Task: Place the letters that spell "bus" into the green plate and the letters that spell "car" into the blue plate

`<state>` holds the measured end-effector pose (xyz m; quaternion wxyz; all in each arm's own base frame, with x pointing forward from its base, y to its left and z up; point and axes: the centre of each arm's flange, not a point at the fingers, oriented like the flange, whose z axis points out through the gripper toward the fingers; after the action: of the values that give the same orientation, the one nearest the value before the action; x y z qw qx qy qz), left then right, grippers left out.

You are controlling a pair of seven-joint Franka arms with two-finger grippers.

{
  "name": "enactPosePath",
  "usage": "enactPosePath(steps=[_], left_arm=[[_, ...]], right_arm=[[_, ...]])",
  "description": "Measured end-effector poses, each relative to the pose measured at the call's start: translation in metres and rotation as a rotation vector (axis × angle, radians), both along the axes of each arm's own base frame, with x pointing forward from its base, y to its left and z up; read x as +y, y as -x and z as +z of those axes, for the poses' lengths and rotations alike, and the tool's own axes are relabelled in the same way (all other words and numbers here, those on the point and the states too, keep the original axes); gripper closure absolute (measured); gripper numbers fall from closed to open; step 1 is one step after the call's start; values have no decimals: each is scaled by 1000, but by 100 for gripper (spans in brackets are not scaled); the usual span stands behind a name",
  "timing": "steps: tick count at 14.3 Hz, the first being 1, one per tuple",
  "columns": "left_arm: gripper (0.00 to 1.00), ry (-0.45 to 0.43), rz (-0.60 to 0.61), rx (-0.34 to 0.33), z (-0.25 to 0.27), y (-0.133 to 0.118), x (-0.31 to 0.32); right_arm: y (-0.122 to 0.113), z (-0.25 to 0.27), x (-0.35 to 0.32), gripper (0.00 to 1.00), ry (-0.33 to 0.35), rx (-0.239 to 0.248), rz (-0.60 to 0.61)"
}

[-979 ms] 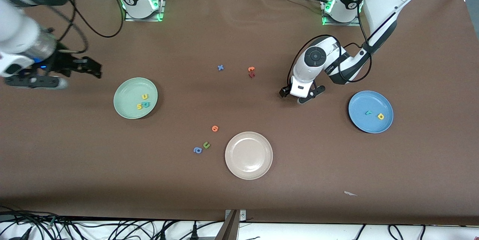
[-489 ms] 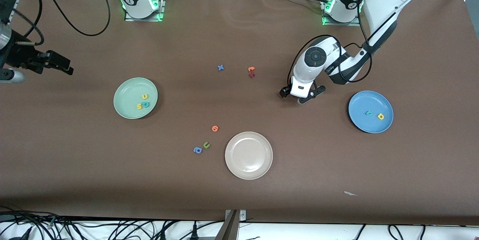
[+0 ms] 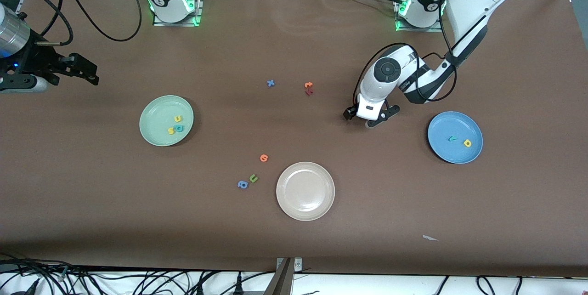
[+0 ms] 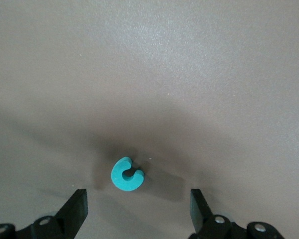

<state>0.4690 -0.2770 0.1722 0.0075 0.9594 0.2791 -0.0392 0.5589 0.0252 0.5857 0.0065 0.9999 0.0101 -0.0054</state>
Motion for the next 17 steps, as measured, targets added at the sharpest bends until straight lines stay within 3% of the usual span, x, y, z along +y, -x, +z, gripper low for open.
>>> enactPosePath(steps=[17], left_arm=[[1, -8, -1, -9, -1, -3, 4]], right_arm=[[13, 0, 19, 0, 7, 25, 21]])
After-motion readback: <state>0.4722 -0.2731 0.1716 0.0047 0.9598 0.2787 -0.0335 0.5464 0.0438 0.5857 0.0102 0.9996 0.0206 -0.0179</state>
